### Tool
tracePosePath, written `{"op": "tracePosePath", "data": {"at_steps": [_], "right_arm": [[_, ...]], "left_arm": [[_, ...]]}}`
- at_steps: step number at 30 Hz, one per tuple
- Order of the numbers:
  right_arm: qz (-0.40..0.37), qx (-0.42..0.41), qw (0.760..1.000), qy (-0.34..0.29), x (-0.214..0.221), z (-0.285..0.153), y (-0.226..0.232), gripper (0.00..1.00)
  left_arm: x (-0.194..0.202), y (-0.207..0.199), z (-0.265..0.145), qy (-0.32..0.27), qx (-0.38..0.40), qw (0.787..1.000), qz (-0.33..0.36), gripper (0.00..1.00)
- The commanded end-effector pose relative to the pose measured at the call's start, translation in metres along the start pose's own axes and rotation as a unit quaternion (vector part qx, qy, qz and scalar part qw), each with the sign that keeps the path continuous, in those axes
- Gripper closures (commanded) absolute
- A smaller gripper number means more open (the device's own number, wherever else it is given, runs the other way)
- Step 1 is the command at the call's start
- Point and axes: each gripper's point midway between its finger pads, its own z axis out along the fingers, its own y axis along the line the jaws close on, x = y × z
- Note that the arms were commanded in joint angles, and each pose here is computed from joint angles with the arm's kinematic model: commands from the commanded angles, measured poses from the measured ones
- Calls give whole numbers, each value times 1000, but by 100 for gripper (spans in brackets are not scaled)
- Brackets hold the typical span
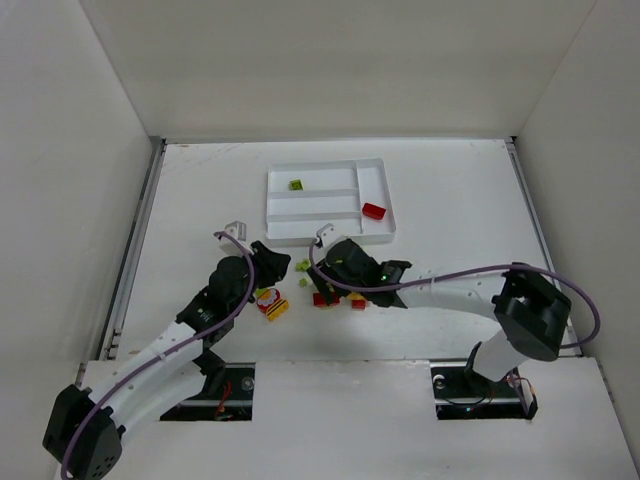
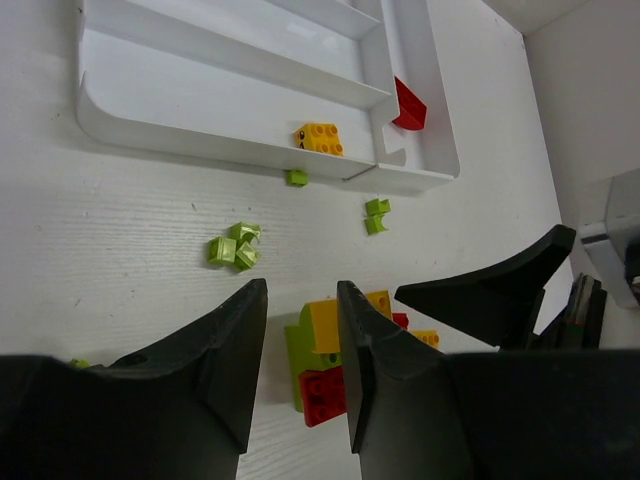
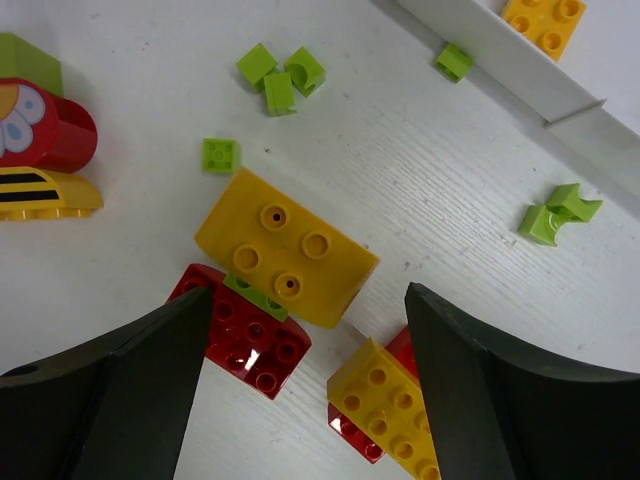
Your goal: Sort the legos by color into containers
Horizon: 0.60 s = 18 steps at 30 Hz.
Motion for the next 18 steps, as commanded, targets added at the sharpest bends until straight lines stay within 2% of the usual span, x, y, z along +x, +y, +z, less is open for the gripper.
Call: {"op": "tracePosePath", "data": {"at_steps": [1, 4, 8, 13, 18], "right_arm": [[45, 10, 997, -65, -32, -31, -9, 16], [94, 13, 991, -90, -25, -52, -22, 18], [156, 51, 984, -72, 8, -57, -50, 24], [160, 80, 984, -29, 41, -45, -55, 9], [141, 78, 987, -4, 46, -31, -49, 5]], "left_arm": [[-10, -12, -5, -11, 16, 1000, -3, 68], [-13, -14, -5, -12, 16, 1000, 0, 68], [-12, -15, -3, -11, 16, 1000, 2, 67], [-10, -14, -2, -10, 17, 1000, 0, 67], [-10, -12, -4, -11, 17, 1000, -1, 67]]}}
